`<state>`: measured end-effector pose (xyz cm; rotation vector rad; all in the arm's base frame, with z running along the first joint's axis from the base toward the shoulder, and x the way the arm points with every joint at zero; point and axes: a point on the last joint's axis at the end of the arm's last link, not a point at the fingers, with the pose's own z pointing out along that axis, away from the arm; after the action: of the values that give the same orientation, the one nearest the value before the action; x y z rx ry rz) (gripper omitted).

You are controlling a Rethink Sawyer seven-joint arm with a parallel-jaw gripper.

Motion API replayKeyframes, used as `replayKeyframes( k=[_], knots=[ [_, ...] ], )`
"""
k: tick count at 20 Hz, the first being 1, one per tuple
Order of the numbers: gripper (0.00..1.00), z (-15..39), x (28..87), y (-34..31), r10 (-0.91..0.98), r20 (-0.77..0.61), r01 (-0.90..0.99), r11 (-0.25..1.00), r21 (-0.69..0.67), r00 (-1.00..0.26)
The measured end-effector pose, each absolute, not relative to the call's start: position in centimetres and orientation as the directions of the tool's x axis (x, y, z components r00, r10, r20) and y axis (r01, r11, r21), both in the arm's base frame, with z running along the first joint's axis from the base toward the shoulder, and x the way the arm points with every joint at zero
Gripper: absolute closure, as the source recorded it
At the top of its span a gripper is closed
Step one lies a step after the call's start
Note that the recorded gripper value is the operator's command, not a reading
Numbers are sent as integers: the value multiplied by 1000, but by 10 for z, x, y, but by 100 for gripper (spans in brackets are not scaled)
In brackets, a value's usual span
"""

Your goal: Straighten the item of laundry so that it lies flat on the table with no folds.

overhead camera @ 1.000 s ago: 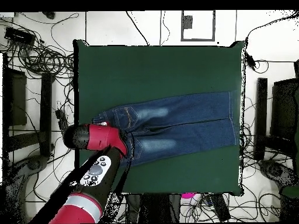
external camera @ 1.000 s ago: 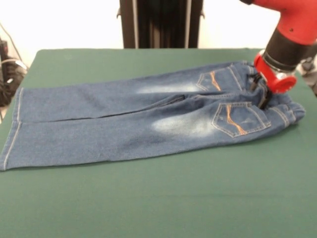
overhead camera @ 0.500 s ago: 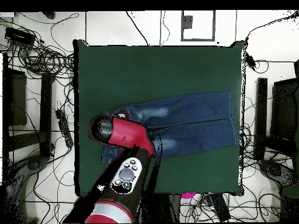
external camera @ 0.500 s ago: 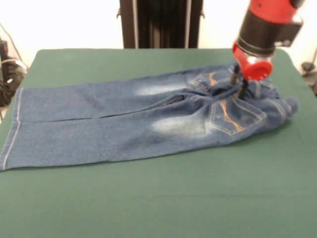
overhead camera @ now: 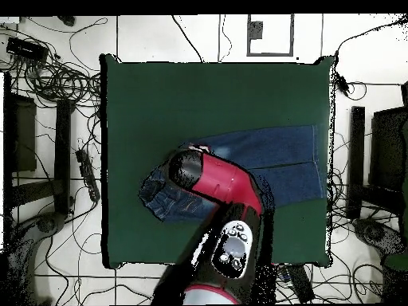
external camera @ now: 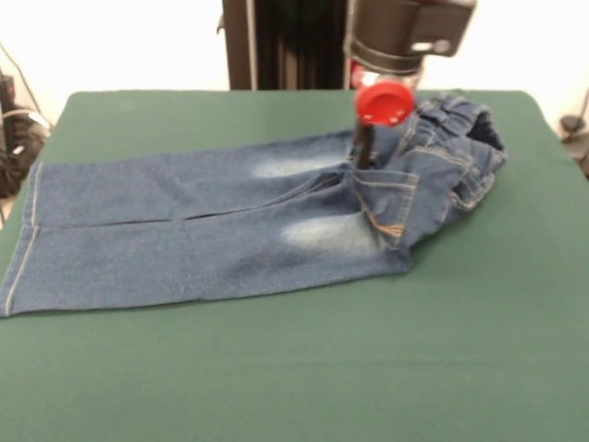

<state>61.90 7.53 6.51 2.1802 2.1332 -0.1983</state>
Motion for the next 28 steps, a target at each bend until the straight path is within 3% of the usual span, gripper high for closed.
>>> replayKeyframes(
  k=[8, 28],
  knots=[
    [0, 55, 609, 50, 990, -133, 997, -46, -59, 37],
    [0, 38, 600, 110, 994, -82, 995, 67, -71, -73]
  ],
)
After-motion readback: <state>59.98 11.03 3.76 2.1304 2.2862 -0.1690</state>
